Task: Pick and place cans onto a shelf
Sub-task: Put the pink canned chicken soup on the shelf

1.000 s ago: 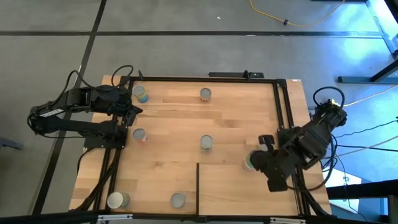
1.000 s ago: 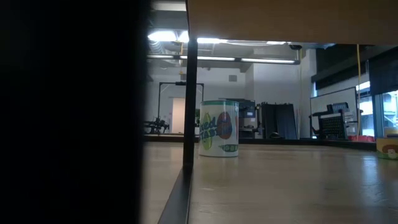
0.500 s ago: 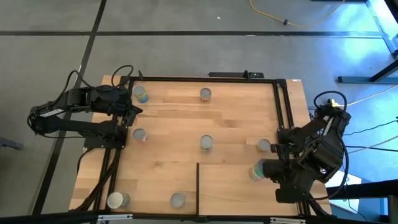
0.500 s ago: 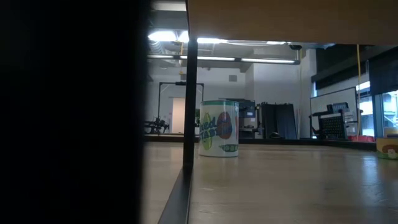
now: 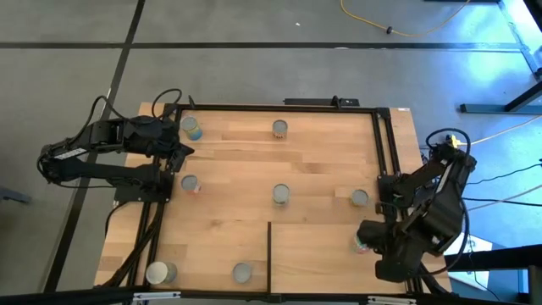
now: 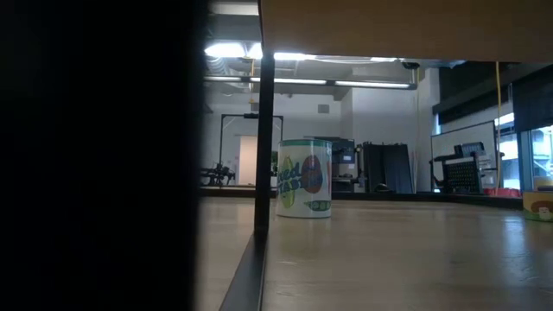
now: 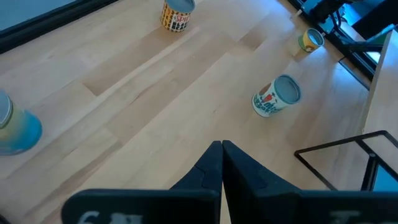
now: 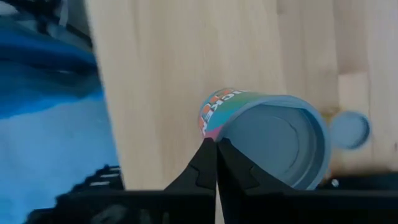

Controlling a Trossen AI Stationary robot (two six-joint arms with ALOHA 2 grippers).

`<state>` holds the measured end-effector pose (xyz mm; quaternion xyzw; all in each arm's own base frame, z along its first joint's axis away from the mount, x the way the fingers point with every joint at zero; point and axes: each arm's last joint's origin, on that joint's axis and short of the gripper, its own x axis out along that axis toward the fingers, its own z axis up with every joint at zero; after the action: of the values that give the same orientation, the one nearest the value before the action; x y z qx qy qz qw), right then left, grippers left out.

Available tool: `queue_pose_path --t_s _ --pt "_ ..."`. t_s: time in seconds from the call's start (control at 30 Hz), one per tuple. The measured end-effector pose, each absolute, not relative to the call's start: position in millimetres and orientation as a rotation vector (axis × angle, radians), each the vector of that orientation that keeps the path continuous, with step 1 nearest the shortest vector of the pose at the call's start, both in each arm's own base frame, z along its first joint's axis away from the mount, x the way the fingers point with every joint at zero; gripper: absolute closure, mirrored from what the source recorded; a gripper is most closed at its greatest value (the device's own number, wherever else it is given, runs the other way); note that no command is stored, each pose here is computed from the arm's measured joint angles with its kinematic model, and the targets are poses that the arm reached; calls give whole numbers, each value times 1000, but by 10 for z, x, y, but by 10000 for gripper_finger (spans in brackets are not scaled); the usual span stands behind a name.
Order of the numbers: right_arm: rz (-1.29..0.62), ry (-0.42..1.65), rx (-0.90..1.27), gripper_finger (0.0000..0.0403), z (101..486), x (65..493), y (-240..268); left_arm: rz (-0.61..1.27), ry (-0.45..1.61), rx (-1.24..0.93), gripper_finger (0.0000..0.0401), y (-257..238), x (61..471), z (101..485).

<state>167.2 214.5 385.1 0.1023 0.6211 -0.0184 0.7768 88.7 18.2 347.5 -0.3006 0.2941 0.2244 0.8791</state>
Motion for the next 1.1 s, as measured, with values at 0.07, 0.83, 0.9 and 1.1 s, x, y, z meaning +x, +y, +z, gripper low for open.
queue_pose_path --t_s 0.07,0.83,0.9,1.1 --pt "-77 1366 214 403 3755 1656 2163 419 632 -589 401 173 889 3475" --pt "-200 1422 344 403 3651 1571 2187 136 697 -375 401 119 898 3476" --pt "-191 1438 345 403 3651 1555 2199 137 696 -375 401 119 897 3477" --pt "-175 1464 349 403 3651 1548 2204 137 696 -374 401 119 898 3476"
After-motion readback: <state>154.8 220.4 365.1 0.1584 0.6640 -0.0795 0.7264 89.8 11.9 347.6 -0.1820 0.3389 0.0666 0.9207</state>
